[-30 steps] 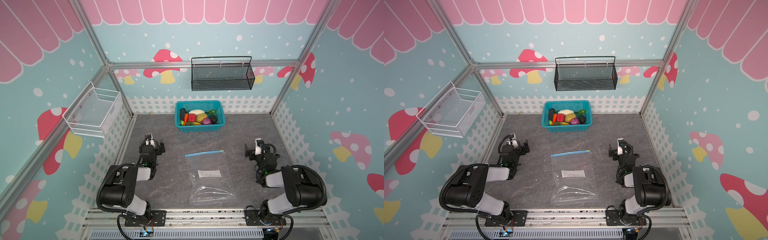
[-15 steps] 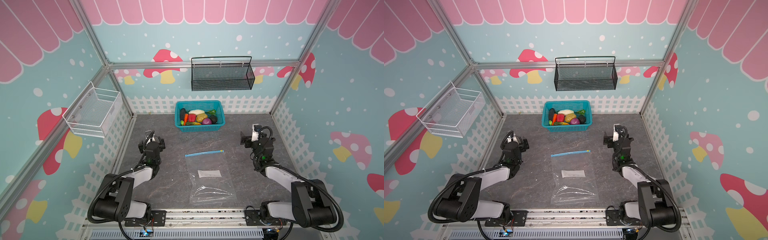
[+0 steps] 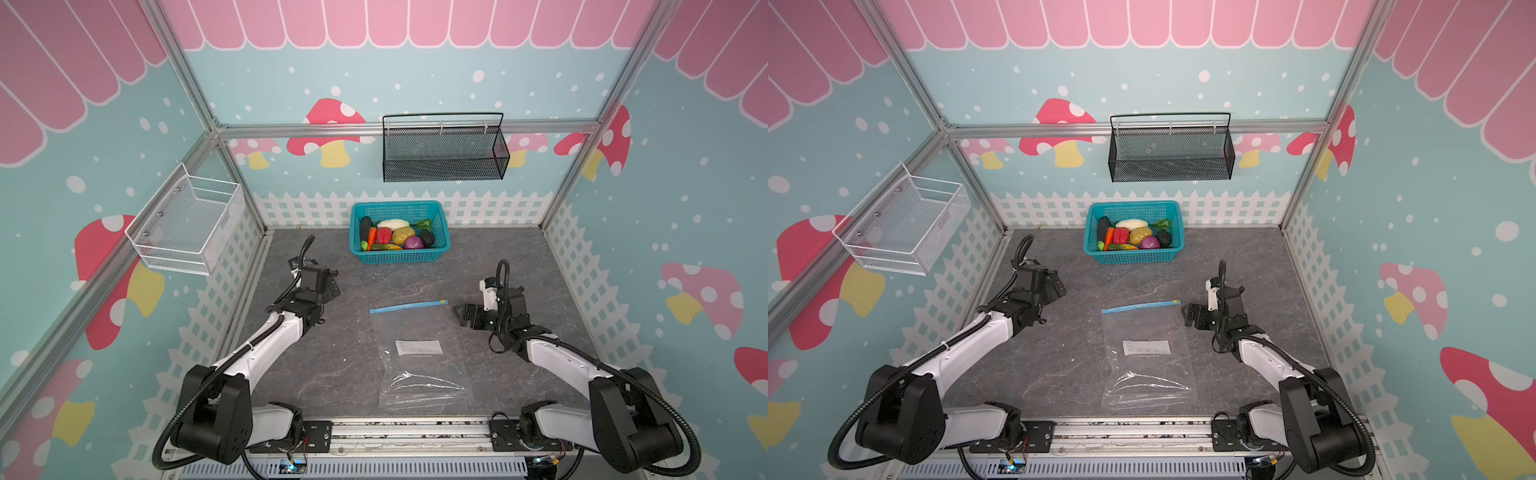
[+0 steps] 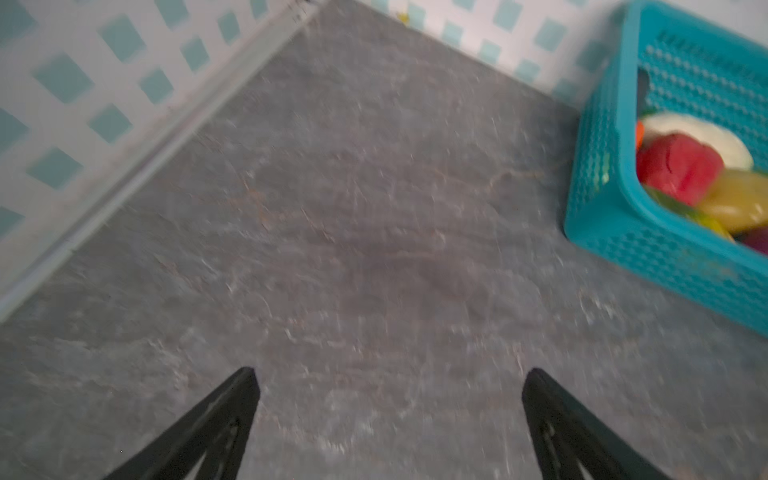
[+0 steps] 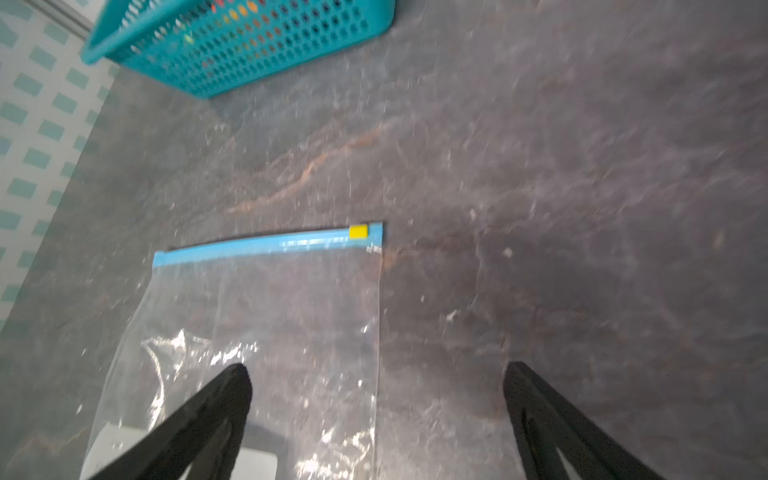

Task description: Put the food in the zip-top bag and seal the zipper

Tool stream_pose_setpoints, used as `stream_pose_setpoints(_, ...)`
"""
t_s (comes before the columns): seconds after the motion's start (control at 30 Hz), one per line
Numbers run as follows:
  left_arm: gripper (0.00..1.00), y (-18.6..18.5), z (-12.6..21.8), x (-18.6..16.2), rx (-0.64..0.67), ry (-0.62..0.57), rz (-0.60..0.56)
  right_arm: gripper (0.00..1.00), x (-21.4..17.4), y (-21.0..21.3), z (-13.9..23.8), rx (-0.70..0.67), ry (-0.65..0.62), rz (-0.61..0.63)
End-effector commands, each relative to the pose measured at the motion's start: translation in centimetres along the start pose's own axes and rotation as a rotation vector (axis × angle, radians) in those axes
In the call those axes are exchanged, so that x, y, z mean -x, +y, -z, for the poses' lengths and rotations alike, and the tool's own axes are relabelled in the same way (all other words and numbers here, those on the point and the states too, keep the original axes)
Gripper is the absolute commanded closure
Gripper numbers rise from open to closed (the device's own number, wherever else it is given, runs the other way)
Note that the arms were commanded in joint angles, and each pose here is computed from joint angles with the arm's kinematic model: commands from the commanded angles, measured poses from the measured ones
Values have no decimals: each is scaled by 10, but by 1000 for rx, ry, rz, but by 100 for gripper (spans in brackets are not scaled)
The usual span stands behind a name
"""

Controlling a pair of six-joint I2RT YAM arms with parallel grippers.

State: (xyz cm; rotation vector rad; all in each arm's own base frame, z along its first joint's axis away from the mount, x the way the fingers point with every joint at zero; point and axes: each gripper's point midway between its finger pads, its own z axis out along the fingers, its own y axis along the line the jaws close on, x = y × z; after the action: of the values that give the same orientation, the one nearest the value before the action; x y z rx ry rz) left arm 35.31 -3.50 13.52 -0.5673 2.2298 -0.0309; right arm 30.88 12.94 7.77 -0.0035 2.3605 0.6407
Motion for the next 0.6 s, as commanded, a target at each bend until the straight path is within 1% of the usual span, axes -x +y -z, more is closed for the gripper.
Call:
stream_pose_setpoints(0.0,0,-39,24,-50,-243,180,-4,2,-35,16,9,71,134,-56)
stream_pose_setpoints(0.1,0,-64,39,-84,-415,280,-8,2,-47,19,16,63,185,-47)
stream_pose_setpoints(0.2,3,-77,52,-116,-481,372,-30,2,-61,12,23,21,229,-63)
stream_pose_setpoints(0.27,4,-85,60,-134,-519,414,-47,2,-71,14,28,35,259,-67)
stream_pose_setpoints(0.43,4,-103,75,-151,-613,462,-69,2,-87,20,34,79,306,-79)
stream_pose_setpoints(0.57,4,-115,75,-159,-644,494,-77,1,-99,21,34,94,343,-91)
